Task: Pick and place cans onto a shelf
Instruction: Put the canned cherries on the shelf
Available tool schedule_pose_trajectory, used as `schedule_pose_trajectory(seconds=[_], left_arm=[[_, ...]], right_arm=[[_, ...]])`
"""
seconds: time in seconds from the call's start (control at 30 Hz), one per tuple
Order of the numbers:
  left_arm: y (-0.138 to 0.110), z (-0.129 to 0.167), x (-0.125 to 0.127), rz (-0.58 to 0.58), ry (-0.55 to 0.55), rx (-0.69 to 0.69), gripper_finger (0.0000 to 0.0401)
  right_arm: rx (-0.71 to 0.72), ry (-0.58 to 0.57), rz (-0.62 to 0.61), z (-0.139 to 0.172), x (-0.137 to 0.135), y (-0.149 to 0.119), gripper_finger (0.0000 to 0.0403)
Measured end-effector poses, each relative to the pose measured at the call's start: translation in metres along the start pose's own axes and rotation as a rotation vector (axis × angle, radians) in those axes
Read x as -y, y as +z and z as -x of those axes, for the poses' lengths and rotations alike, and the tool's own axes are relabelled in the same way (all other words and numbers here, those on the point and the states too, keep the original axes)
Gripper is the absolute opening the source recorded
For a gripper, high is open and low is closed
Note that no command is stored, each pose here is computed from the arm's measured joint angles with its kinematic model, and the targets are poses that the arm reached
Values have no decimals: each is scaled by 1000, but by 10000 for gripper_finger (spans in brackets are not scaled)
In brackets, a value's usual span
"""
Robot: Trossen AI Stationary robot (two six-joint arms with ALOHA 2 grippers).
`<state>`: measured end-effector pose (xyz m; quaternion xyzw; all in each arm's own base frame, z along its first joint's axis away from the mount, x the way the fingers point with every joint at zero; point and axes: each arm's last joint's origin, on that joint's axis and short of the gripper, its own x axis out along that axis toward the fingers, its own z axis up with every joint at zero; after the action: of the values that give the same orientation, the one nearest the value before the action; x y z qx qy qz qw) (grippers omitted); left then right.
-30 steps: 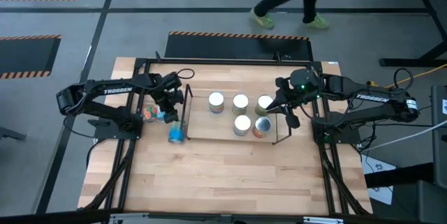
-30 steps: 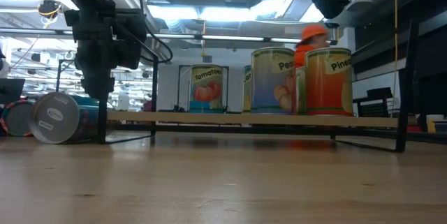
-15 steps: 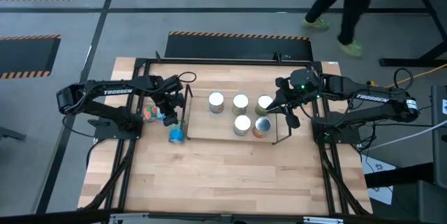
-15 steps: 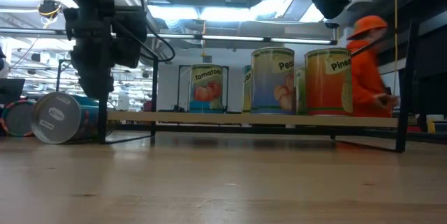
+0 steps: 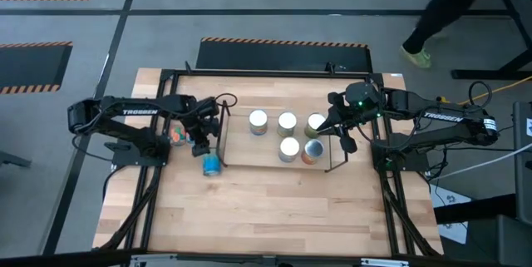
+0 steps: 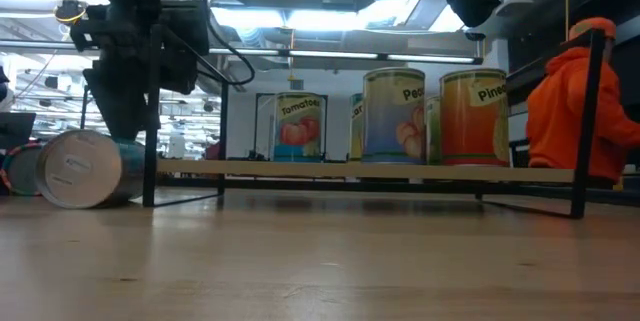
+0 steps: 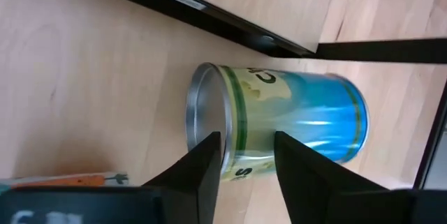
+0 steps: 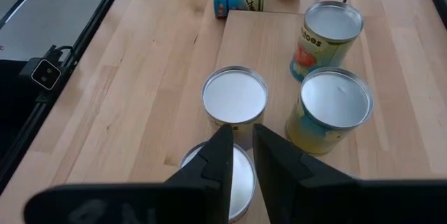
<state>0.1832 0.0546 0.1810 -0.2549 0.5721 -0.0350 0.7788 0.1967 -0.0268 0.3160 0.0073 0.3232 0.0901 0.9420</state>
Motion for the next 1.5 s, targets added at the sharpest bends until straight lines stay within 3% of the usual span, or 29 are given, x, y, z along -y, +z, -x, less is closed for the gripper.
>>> schedule_pose_trajectory(seconds=[0.93,1.5], left_arm=[[-3,-5,11,-45,-61,-46,4],[-4,-2,14,-43,-97,-34,0]], right_arm=[[0,0,0,0,0,0,62],[0,0,-1,0,0,0,62]])
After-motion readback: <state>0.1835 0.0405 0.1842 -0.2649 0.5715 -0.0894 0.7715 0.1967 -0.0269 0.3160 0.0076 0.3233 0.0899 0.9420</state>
